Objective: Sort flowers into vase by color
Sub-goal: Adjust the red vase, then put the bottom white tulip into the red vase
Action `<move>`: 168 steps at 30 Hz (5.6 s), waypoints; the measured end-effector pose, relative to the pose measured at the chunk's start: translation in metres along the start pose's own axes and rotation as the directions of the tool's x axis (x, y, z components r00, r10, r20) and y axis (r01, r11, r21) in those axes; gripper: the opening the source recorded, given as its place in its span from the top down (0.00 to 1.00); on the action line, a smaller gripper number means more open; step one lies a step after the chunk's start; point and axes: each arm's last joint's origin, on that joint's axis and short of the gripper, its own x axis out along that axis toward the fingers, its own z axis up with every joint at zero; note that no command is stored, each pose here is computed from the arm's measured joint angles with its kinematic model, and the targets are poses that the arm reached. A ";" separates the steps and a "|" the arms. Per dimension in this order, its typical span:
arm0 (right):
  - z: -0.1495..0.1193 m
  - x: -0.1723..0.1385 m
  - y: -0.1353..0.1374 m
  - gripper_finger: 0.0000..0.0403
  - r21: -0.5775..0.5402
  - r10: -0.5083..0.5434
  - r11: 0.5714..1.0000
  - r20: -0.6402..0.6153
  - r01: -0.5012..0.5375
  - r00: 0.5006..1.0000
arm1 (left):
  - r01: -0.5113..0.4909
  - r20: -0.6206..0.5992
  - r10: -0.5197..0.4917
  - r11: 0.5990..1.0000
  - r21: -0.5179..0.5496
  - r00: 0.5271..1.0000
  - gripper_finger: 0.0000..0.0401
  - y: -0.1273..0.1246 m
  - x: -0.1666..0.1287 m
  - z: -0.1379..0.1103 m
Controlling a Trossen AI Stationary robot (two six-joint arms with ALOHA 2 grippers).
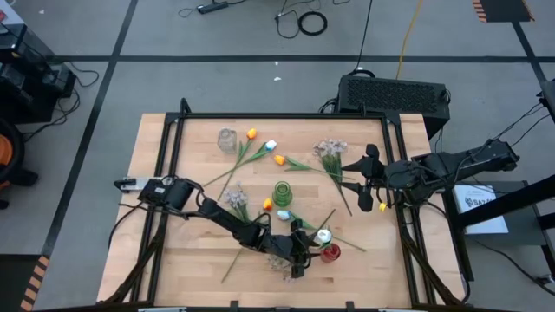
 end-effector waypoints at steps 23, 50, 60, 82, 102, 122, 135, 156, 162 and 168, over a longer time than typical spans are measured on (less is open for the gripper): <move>0.000 0.000 0.000 0.47 0.000 0.000 1.000 0.001 0.000 1.000 | -0.003 0.053 0.002 1.000 0.029 0.999 0.66 0.000 0.000 0.006; -0.019 -0.015 -0.011 0.47 0.153 -0.043 0.986 -0.154 0.067 0.987 | 0.049 -0.125 -0.024 0.980 0.194 0.992 0.66 -0.020 -0.084 0.091; -0.040 0.004 0.014 0.47 0.145 -0.025 0.986 -0.369 0.084 0.929 | -0.236 0.027 0.237 0.937 0.258 0.971 0.66 -0.023 -0.199 0.166; -0.162 0.041 0.100 0.47 0.134 0.059 0.991 -0.590 0.026 0.805 | -0.292 0.093 0.281 0.949 0.123 0.955 0.66 -0.016 -0.195 0.103; -0.173 0.048 0.111 0.47 0.115 0.026 0.992 -0.598 0.053 0.801 | -0.285 0.116 0.275 0.956 0.076 0.954 0.66 -0.014 -0.194 0.095; -0.190 0.050 0.131 0.47 0.069 0.006 0.997 -0.563 0.039 0.826 | -0.307 0.078 0.300 0.946 0.105 0.951 0.66 -0.012 -0.178 0.080; -0.189 0.050 0.132 0.92 0.084 0.021 0.996 -0.564 0.032 0.826 | -0.319 0.074 0.314 0.944 0.079 0.947 0.66 -0.008 -0.175 0.080; -0.160 0.033 0.122 0.99 0.167 0.064 0.986 -0.467 0.017 0.882 | -0.318 0.086 0.311 0.944 0.086 0.947 0.66 -0.008 -0.176 0.083; -0.143 0.021 0.111 1.00 0.181 0.060 0.983 -0.391 0.013 0.919 | -0.309 0.123 0.296 0.946 0.095 0.947 0.66 -0.010 -0.181 0.091; -0.124 0.010 0.103 1.00 0.157 0.077 0.987 -0.266 -0.036 0.961 | -0.292 0.175 0.270 0.949 0.119 0.947 0.66 -0.013 -0.192 0.103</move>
